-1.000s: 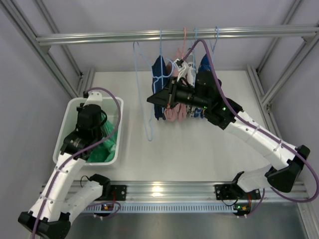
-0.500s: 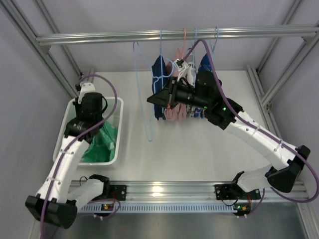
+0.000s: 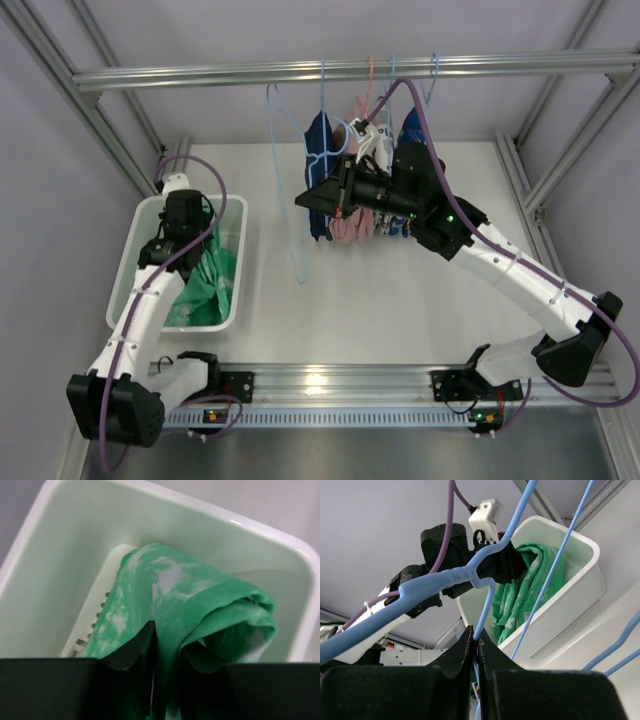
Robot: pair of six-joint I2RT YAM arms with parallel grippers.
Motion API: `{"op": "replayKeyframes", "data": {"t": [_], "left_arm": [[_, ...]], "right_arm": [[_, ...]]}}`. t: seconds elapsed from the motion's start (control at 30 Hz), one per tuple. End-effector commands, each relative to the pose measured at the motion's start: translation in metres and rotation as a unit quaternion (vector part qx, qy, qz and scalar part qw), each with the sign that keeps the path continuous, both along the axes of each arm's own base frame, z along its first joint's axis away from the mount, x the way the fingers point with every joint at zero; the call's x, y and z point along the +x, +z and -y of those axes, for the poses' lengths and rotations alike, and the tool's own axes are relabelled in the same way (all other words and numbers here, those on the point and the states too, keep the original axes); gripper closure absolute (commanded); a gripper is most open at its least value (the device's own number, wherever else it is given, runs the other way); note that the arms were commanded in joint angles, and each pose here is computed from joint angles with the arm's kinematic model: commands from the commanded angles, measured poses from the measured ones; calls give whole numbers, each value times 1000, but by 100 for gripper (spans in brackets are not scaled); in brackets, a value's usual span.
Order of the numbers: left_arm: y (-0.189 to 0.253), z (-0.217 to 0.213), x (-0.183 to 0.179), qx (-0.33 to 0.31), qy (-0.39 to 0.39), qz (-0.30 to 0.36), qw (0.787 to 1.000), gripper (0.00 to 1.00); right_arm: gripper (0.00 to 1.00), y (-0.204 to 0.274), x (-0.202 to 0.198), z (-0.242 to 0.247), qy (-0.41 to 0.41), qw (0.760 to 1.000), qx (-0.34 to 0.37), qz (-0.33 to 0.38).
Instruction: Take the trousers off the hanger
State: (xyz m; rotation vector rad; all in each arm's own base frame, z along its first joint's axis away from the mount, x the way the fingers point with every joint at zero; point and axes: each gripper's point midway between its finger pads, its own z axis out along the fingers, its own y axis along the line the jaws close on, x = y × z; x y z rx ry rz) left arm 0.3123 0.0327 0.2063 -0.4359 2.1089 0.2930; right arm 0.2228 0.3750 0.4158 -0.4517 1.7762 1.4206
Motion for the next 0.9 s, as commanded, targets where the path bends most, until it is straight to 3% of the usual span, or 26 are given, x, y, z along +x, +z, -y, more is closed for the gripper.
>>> {"op": "replayKeyframes", "data": {"t": [0.0, 0.03, 0.1, 0.13, 0.27, 0.4, 0.6, 0.73, 0.87], "left_arm": [[22, 26, 19, -64, -46, 77, 994, 71], [22, 27, 17, -67, -48, 77, 994, 58], [28, 29, 14, -71, -54, 84, 993, 45], [32, 29, 12, -71, -56, 88, 992, 32], [62, 29, 2, -63, -73, 123, 988, 20], [100, 45, -12, -70, -134, 171, 974, 22], [119, 60, -26, -78, -184, 172, 965, 17], [97, 60, -20, -91, -176, 111, 974, 32], [86, 75, -11, -131, -213, 88, 964, 37]], "right_arm": [[100, 14, 3, 8, -5, 1000, 16, 13], [100, 14, 3, 8, -4, 1000, 16, 13], [100, 16, 3, 9, -5, 1000, 17, 14], [100, 16, 2, 10, -5, 1000, 18, 14], [100, 16, 1, 12, -5, 1000, 18, 15], [100, 17, -1, 13, -4, 1000, 21, 16], [100, 18, -1, 15, -4, 1000, 22, 15], [100, 15, 1, 15, -5, 1000, 20, 12], [100, 16, 0, 15, -4, 1000, 21, 12]]}}
